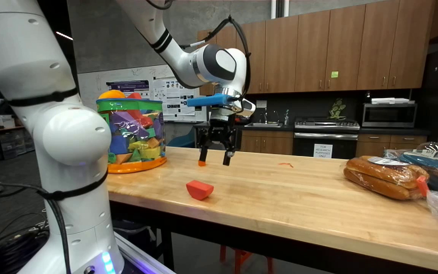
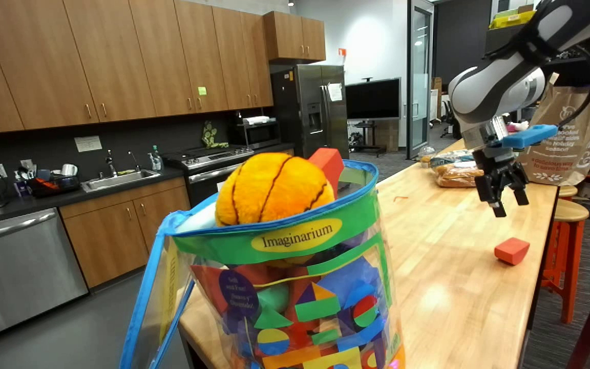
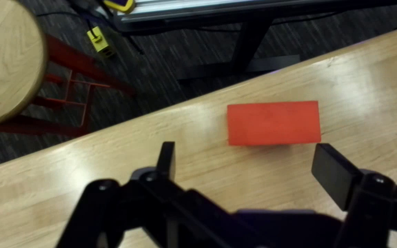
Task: Pick up the semi circle block and place it the bag
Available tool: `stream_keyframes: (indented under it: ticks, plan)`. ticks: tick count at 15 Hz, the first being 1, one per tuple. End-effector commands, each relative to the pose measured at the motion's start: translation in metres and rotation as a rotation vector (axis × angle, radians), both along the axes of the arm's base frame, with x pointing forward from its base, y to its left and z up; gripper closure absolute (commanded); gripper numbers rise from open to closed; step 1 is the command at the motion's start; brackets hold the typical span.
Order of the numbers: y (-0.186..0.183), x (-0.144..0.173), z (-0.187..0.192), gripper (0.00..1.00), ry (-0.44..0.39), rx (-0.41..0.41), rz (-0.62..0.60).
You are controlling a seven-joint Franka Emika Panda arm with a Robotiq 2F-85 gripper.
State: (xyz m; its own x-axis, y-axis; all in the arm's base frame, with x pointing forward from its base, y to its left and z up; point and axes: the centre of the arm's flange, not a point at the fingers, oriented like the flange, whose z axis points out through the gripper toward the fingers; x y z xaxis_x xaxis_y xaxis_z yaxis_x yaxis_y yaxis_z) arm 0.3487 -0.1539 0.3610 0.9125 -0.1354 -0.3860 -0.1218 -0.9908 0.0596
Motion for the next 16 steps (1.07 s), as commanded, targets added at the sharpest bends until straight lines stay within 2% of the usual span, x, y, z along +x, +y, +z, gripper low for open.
stream_keyframes:
  ticks: [1,5,6,8,12,13,16]
  plan:
    - [0.029,-0.034,-0.025,0.00,0.066,0.085,-0.041]
    - [0.056,-0.062,-0.051,0.00,0.198,0.189,-0.040]
    - [0.061,-0.065,-0.053,0.00,0.204,0.206,-0.057]
    - [0.067,-0.060,-0.056,0.00,0.165,0.225,-0.129]
    - [0.081,-0.041,-0.058,0.00,0.146,0.265,-0.165]
    - [0.085,-0.037,-0.060,0.00,0.139,0.273,-0.168]
    - [0.103,-0.033,-0.071,0.00,0.191,0.305,-0.110]
